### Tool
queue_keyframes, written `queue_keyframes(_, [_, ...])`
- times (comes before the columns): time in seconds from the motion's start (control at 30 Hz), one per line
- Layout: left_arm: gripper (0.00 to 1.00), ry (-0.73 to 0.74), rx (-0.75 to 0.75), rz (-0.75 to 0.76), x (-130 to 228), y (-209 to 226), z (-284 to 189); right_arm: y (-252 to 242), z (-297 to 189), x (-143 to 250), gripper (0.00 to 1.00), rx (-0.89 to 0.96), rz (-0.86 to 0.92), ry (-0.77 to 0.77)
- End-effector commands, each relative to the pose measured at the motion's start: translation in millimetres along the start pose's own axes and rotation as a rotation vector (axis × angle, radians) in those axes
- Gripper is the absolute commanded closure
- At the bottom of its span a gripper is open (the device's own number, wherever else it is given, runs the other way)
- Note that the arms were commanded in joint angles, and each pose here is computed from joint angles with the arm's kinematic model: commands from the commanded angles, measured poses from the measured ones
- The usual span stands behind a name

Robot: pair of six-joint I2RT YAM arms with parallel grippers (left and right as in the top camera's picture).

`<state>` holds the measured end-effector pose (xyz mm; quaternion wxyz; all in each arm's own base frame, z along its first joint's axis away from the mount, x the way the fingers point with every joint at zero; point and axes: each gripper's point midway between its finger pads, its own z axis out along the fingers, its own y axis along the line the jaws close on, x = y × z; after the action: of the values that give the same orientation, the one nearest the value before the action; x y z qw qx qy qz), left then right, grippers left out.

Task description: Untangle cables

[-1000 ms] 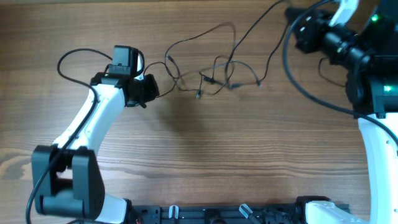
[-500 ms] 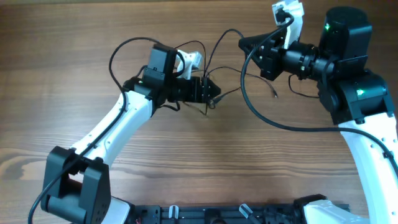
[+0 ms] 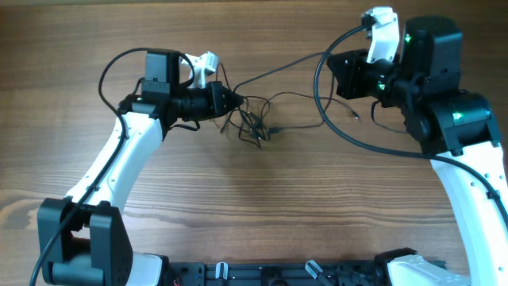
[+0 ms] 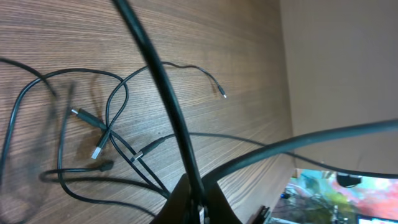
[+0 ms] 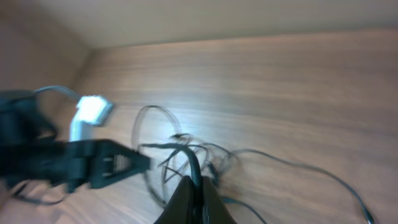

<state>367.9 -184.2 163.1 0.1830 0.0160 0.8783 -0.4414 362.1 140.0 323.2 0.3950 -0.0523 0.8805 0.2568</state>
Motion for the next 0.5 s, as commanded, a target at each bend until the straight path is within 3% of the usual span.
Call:
queue_keyframes(0.0, [0.85,-0.023,-0.029,-0.045,-4.2,12.4,-14.8,-30.9,-6.2,-9.2,0.96,0.182,0.09,-0.053])
queue_keyframes(0.13, [0.76,-0.018,-0.034,-0.057,-2.6,14.3,-15.7,-10.1,-3.5,-6.1,0.96,0.063,-0.007,-0.022])
queue_keyframes(0.23, [0.85,-0.014,-0.047,-0.064,-1.2,16.8,-15.7,-9.0,-3.4,-5.8,0.96,0.057,-0.008,-0.021])
queue_keyframes(0.3, [0.81,-0.017,-0.044,-0.061,-2.0,16.0,-15.5,15.9,-3.8,0.2,0.96,-0.089,-0.096,0.012])
queue_keyframes(0.33, [0.57,-0.017,-0.035,-0.055,-2.4,13.2,-14.1,42.6,-8.6,7.1,0.96,-0.25,-0.193,0.034])
queue_keyframes(0.37, [0.45,-0.017,-0.015,-0.034,-2.9,6.9,-11.4,52.3,-11.4,10.0,0.96,-0.312,-0.215,0.042])
queue_keyframes(0.47, [0.35,-0.028,0.052,0.005,-7.8,-14.0,-4.1,56.2,-12.9,12.0,0.96,-0.336,-0.223,0.048])
